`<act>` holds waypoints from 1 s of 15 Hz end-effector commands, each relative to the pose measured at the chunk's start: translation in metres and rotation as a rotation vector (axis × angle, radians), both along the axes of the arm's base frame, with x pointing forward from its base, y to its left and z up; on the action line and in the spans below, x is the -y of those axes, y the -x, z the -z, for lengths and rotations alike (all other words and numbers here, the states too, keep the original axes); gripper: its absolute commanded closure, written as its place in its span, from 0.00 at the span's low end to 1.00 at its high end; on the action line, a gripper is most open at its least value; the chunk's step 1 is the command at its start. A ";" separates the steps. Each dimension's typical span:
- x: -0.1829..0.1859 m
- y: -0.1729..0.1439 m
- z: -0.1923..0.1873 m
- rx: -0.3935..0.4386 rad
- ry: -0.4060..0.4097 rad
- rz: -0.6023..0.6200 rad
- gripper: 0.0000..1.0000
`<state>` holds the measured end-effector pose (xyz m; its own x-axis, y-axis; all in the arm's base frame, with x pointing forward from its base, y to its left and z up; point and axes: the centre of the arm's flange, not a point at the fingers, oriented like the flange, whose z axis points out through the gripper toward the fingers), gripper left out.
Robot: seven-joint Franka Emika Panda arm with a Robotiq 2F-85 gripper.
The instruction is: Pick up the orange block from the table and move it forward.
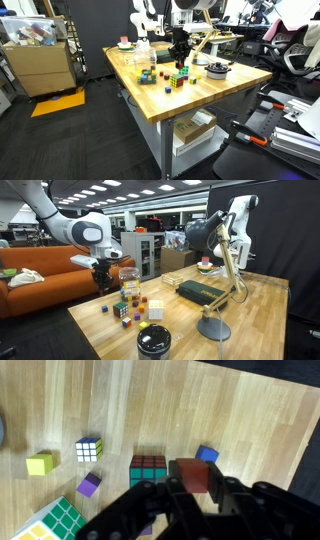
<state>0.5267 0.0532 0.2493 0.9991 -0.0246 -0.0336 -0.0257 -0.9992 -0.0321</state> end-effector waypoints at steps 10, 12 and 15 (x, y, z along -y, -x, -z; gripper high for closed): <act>0.089 -0.099 0.010 -0.027 -0.016 0.239 0.93; 0.094 -0.103 0.021 -0.048 -0.032 0.258 0.93; 0.092 -0.092 0.025 -0.021 -0.008 0.227 0.71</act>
<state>0.6184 -0.0386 0.2244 0.9670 -0.2486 -0.0553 -0.2508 -0.9673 -0.0370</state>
